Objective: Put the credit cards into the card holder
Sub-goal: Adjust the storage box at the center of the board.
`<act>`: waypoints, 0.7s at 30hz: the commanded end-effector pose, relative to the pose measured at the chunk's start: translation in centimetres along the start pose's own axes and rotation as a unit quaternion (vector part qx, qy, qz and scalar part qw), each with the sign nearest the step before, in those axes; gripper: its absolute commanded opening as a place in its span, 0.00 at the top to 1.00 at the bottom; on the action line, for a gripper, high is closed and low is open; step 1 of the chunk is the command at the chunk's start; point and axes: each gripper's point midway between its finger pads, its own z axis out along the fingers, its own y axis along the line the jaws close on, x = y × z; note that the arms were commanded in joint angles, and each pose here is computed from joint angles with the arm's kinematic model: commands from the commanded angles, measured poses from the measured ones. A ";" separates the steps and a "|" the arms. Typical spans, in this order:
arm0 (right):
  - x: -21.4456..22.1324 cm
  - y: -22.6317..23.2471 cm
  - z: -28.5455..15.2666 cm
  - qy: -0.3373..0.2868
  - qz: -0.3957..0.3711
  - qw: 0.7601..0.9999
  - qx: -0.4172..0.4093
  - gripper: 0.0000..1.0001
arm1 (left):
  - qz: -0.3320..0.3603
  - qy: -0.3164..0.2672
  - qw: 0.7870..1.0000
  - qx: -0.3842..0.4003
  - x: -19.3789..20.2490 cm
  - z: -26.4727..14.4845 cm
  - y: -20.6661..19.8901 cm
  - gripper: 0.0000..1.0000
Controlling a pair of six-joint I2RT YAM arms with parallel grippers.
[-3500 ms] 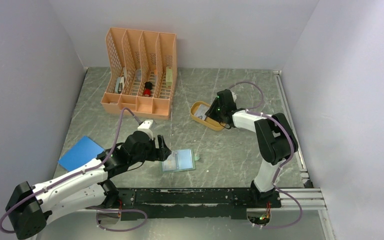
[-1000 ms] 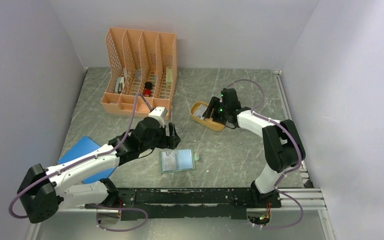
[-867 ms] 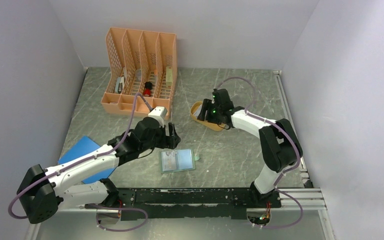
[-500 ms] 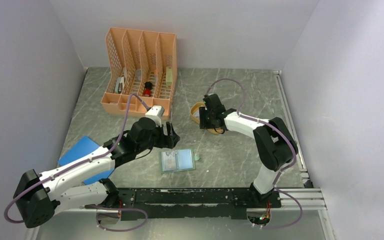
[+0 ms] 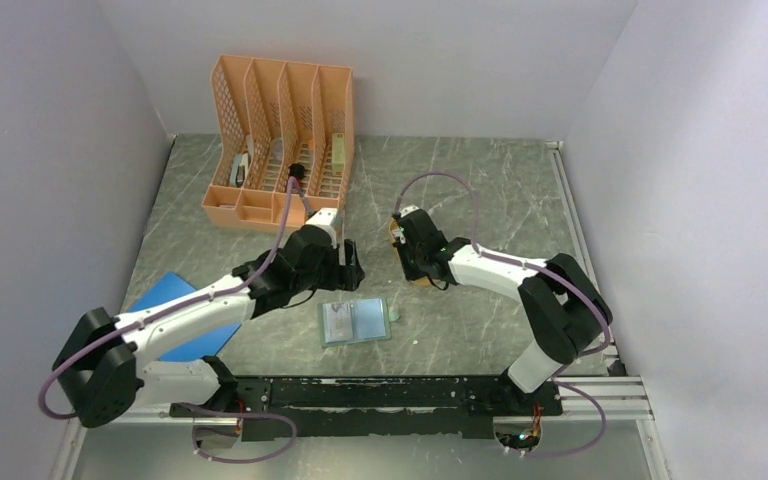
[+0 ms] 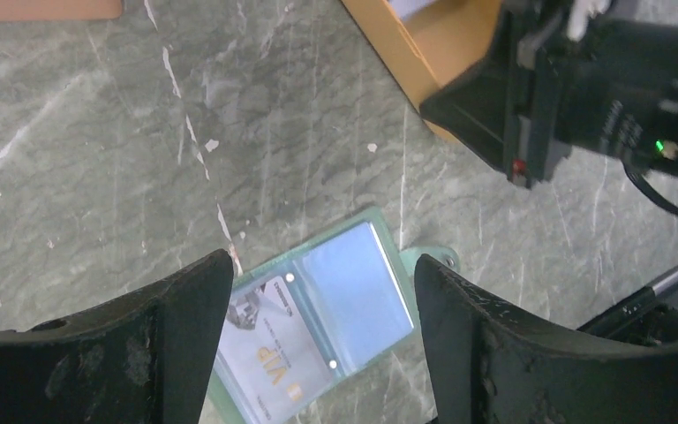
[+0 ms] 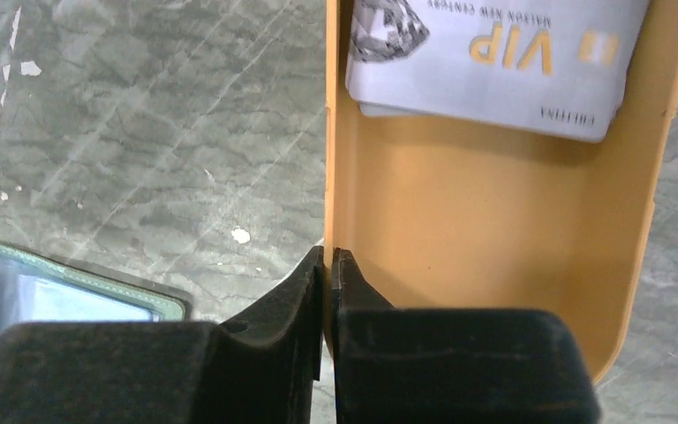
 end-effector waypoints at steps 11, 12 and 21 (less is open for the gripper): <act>-3.0 0.7 -4.6 -0.049 0.069 0.996 -0.014 0.53 | 0.017 -0.014 1.000 0.005 -6.7 6.0 -2.1 0.19; -3.4 0.5 -5.1 -0.052 0.091 0.994 -0.011 0.52 | 0.022 -0.016 1.000 0.005 -7.3 6.5 -2.1 0.18; 0.8 -4.8 -8.0 -0.049 0.413 0.908 0.058 0.50 | 0.040 -0.022 0.999 0.006 -10.7 8.4 -2.1 0.19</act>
